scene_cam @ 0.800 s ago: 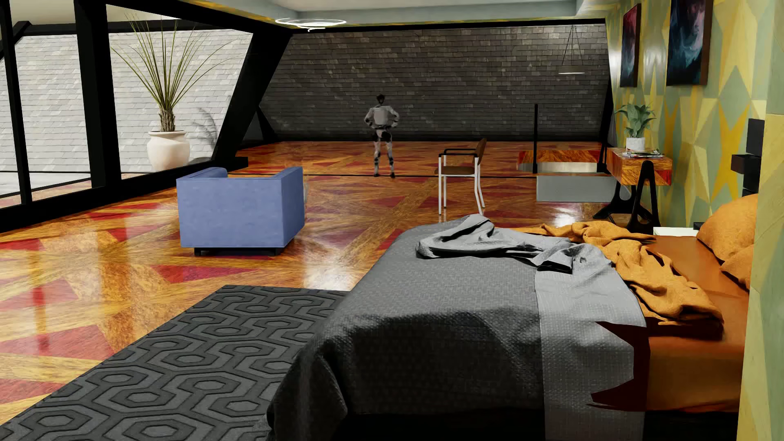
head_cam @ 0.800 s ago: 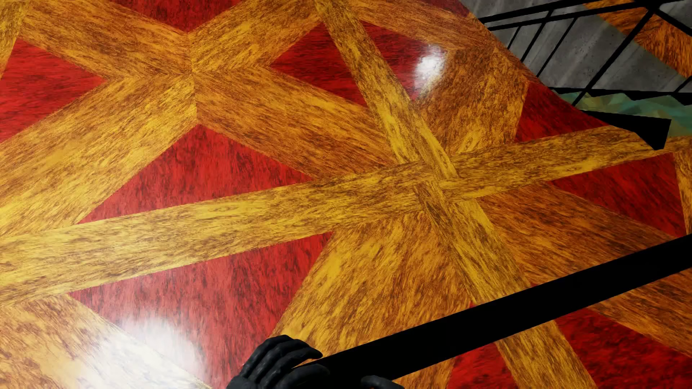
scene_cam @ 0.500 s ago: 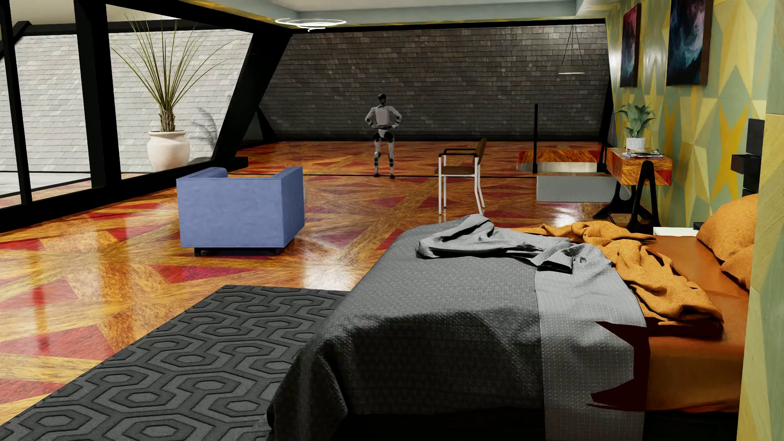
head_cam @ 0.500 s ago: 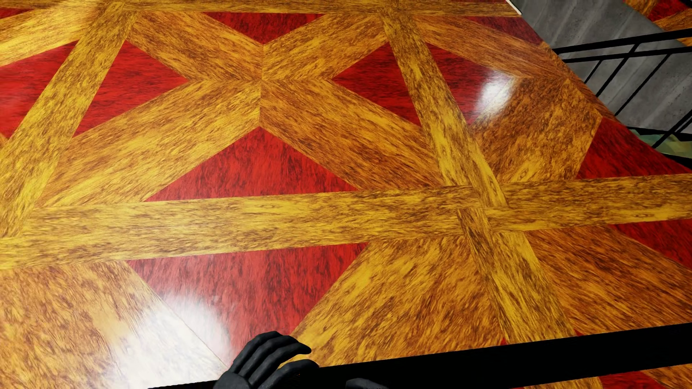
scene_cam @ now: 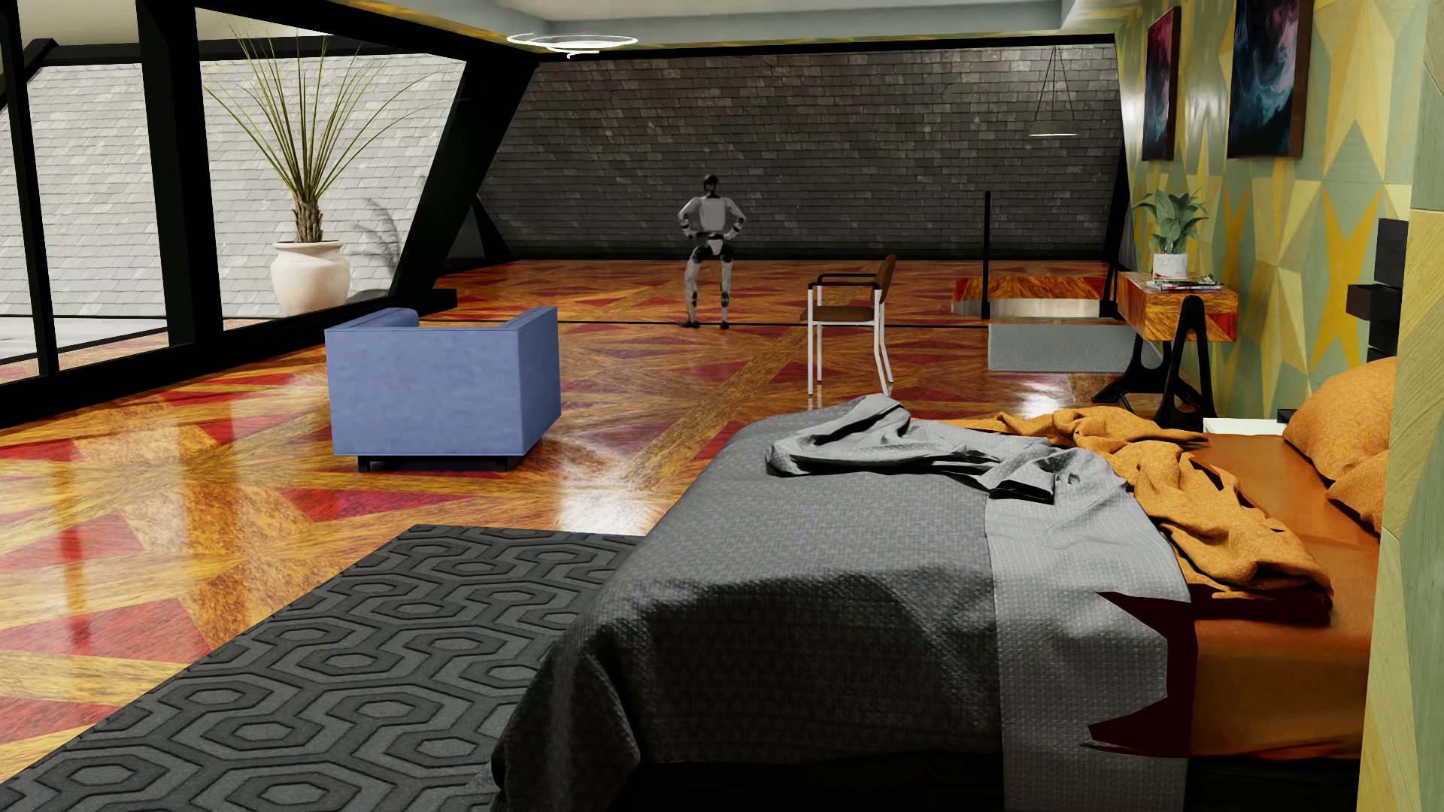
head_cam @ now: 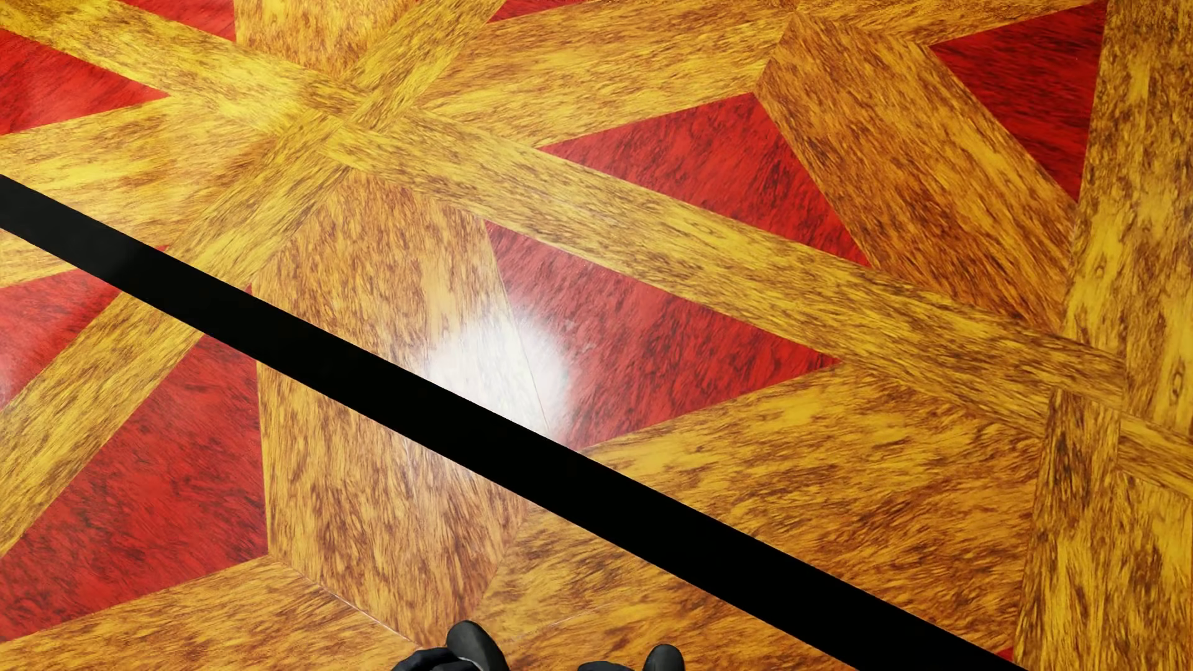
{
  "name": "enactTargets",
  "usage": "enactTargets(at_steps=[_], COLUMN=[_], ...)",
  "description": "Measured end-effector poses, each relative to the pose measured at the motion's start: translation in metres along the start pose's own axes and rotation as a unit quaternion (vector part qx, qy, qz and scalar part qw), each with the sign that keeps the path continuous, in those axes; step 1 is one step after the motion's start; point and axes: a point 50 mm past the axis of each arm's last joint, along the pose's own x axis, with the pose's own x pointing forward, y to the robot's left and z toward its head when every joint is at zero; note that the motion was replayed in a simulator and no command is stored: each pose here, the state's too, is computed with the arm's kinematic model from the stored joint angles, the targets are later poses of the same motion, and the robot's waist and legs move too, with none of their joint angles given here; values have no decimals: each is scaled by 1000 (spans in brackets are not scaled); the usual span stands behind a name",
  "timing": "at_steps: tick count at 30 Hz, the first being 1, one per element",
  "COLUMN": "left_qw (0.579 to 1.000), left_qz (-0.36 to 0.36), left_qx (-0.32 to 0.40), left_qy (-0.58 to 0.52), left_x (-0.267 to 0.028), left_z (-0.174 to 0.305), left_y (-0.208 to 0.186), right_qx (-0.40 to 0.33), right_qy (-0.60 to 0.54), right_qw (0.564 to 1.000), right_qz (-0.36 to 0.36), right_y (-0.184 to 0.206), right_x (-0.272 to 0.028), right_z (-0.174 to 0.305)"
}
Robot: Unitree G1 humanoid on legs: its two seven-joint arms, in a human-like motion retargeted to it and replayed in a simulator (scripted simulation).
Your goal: Approach the armchair
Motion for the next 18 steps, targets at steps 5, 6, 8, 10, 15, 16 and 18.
enactTargets(at_steps=[5, 6, 8, 10, 15, 16, 18], left_qw=[999, 999, 997, 994, 993, 994, 994], left_qz=[15, 28, 46, 56, 76, 70, 78], left_qx=[-16, -20, -38, -58, -54, -50, -51], left_qy=[33, 39, 52, 67, 67, 64, 57], left_x=[4, 10, 16, 17, 31, 30, 35], left_z=[-2, -4, -4, -5, -6, -8, -8], left_y=[2, 0, -1, -4, -3, -3, 1], right_qx=[19, 23, 18, 2, 14, 25, 32], right_qy=[29, 34, 36, 31, 22, 31, 52], right_qw=[999, 999, 999, 1000, 999, 999, 998], right_qz=[3, 3, 4, 2, 20, 27, 30], right_y=[1, 0, -4, -9, -2, 0, 1], right_x=[-5, -6, -2, 2, -5, -8, -12], right_z=[3, 2, -4, -11, -10, -8, -9])
